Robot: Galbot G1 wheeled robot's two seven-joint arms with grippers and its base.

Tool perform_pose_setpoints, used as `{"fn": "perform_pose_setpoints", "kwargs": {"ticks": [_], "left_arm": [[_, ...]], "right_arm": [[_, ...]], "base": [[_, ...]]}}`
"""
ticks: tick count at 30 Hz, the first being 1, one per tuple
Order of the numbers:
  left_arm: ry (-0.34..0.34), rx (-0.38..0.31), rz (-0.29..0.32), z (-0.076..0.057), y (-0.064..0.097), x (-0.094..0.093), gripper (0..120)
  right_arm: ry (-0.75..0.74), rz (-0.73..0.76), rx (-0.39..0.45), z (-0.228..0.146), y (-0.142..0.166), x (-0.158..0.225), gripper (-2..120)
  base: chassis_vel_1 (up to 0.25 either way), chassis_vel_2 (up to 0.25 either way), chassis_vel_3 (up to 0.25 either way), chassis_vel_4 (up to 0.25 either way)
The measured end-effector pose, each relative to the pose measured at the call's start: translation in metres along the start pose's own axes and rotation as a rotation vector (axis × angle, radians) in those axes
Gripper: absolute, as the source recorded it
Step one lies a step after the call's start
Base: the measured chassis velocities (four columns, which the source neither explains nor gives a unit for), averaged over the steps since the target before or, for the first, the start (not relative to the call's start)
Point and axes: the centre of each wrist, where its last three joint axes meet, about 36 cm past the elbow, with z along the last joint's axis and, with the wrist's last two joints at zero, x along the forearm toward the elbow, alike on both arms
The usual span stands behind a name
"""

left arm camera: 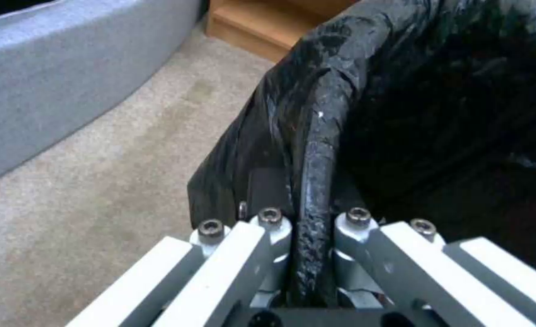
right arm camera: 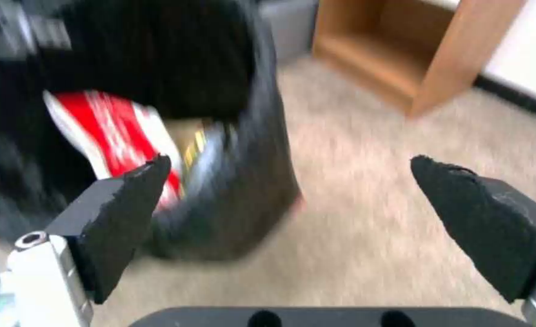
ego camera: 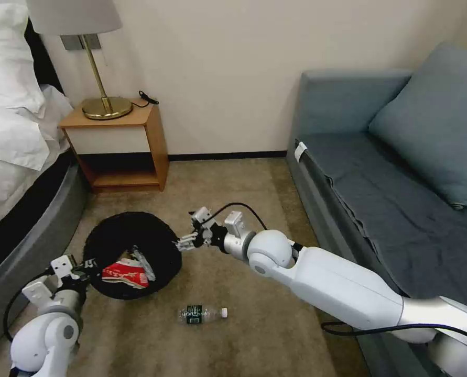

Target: Pick up the trash bin, then pick up the garbage on the floor and place it into the trash bin.

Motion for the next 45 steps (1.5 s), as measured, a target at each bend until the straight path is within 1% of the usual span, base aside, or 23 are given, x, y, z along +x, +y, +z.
{"fn": "perform_pose_setpoints", "kwargs": {"ticks": [2,4,5,8,9,11,13,19,22,23,28,34,38,39,42,45], "left_arm": [[-0.005,0.002,-0.003,-0.001,0.005,-0.001,3],[-0.006,0.002,-0.004,-0.002,0.006,-0.001,3],[-0.01,0.001,-0.003,-0.003,0.009,-0.001,3],[-0.017,-0.003,-0.004,-0.004,0.014,-0.002,3],[-0.017,-0.003,-0.004,-0.004,0.014,-0.002,3],[-0.018,-0.003,-0.005,-0.004,0.016,-0.003,3],[-0.02,-0.003,-0.005,-0.004,0.018,-0.003,3],[-0.027,-0.006,0.004,-0.008,0.023,-0.003,3],[-0.04,-0.009,0.012,-0.013,0.024,-0.001,3],[-0.04,-0.009,0.012,-0.013,0.024,-0.001,3],[-0.063,-0.013,0.025,-0.023,0.027,0.003,3],[-0.066,-0.013,0.024,-0.024,0.03,0.004,3],[-0.067,-0.01,0.022,-0.023,0.033,0.006,3],[-0.067,-0.01,0.022,-0.023,0.033,0.006,3],[-0.069,-0.006,0.02,-0.023,0.036,0.006,3],[-0.07,-0.005,0.016,-0.024,0.038,0.006,3]], "right_arm": [[0.065,-0.019,0.024,0.015,-0.004,-0.002,100],[0.084,-0.025,0.03,0.02,-0.004,-0.002,100],[0.136,-0.05,0.046,0.029,-0.007,-0.003,100],[0.227,-0.107,0.089,0.038,-0.018,-0.003,100],[0.227,-0.107,0.089,0.038,-0.018,-0.003,100],[0.275,-0.14,0.106,0.04,-0.023,-0.004,100],[0.329,-0.207,0.125,0.037,-0.029,-0.006,100],[0.403,-0.295,0.119,0.038,-0.031,-0.016,100],[0.439,-0.329,0.105,0.051,-0.026,-0.025,100],[0.439,-0.329,0.105,0.051,-0.026,-0.025,100],[0.487,-0.362,0.111,0.079,-0.016,-0.044,100],[0.504,-0.373,0.122,0.087,-0.01,-0.057,100],[0.55,-0.397,0.166,0.106,0.001,-0.07,100],[0.55,-0.397,0.166,0.106,0.001,-0.07,100],[0.582,-0.416,0.191,0.123,0.01,-0.075,100],[0.593,-0.422,0.193,0.13,0.015,-0.077,100]], "base": [[0.0,0.0,0.0,0.0],[0.0,0.0,0.0,0.0],[0.0,0.0,0.0,0.0],[0.0,0.0,0.0,0.0],[0.0,0.0,0.0,0.0],[0.0,0.0,0.0,0.0],[0.0,0.0,0.0,0.0],[0.0,0.0,0.0,0.0],[0.0,0.0,0.0,0.0],[0.0,0.0,0.0,0.0],[0.0,0.0,0.0,0.0],[0.0,0.0,0.0,0.0],[0.0,0.0,0.0,0.0],[0.0,0.0,0.0,0.0],[0.0,0.0,0.0,0.0],[0.0,0.0,0.0,0.0]]}}
